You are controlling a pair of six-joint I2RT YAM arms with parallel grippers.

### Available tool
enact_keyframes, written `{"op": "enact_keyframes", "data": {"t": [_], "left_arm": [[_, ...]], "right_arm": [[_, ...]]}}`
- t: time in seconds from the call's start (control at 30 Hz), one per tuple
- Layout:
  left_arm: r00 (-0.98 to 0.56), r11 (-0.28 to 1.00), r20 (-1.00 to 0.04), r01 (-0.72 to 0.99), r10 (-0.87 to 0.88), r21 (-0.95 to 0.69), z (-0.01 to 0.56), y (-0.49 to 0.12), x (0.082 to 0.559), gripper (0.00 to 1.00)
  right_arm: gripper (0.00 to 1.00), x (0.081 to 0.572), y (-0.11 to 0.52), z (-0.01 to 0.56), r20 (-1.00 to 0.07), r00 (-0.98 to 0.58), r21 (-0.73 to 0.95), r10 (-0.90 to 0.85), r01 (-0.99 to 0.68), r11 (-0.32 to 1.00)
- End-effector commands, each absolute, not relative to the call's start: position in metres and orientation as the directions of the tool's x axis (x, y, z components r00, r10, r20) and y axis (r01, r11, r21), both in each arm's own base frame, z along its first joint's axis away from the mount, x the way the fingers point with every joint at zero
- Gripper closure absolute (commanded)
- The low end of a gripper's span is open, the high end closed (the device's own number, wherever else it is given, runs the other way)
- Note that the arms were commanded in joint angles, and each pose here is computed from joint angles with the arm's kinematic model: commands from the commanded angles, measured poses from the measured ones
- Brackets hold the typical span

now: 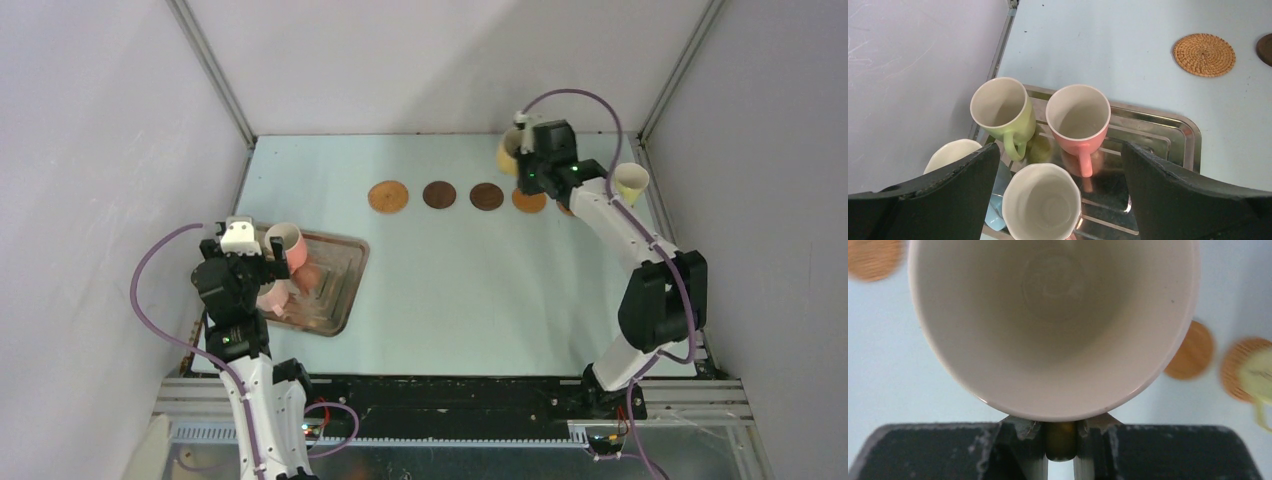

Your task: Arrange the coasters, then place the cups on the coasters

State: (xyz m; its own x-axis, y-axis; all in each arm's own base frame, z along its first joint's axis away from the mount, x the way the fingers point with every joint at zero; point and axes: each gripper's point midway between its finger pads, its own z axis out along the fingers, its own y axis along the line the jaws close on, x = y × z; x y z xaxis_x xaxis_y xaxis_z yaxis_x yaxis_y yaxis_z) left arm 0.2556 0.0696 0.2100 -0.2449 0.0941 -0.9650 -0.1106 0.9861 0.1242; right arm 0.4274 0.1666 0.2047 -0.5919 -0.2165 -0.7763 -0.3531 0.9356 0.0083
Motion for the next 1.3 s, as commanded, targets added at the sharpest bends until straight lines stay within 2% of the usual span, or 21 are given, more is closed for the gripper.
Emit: {"op": "enact_keyframes", "data": {"t": [0.0, 0.27, 0.4, 0.97, 1.27], "left_arm": [[-0.206, 0.984, -0.973, -0.118, 0.104, 0.130, 0.221, 0.070, 0.255, 0.02], [-0.216, 0.987, -0.971, -0.105, 0.100, 0.125, 0.218, 0.069, 0.257, 0.02], [-0.212, 0.986, -0.972, -0.108, 0.104, 0.129, 0.219, 0.069, 0.256, 0.02], [-0.205, 0.984, -0.973, -0.125, 0.104, 0.131, 0.222, 0.071, 0.254, 0.02], [-0.206, 0.984, -0.973, -0.121, 0.104, 0.131, 0.222, 0.070, 0.254, 0.02]], "right_arm": [[1.00, 0.471, 0.093, 0.219, -0.849, -0.510, -0.092, -0.136, -0.110, 0.990], [1.00, 0.487, 0.002, 0.163, -0.782, -0.620, -0.183, -0.057, 0.142, 0.973], [1.00, 0.486, -0.028, 0.142, -0.755, -0.655, -0.135, 0.028, 0.198, 0.971], [1.00, 0.486, -0.048, 0.094, -0.682, -0.705, 0.004, 0.194, 0.262, 0.965], [1.00, 0.486, -0.042, 0.091, -0.672, -0.712, 0.031, 0.204, 0.249, 0.968]]}}
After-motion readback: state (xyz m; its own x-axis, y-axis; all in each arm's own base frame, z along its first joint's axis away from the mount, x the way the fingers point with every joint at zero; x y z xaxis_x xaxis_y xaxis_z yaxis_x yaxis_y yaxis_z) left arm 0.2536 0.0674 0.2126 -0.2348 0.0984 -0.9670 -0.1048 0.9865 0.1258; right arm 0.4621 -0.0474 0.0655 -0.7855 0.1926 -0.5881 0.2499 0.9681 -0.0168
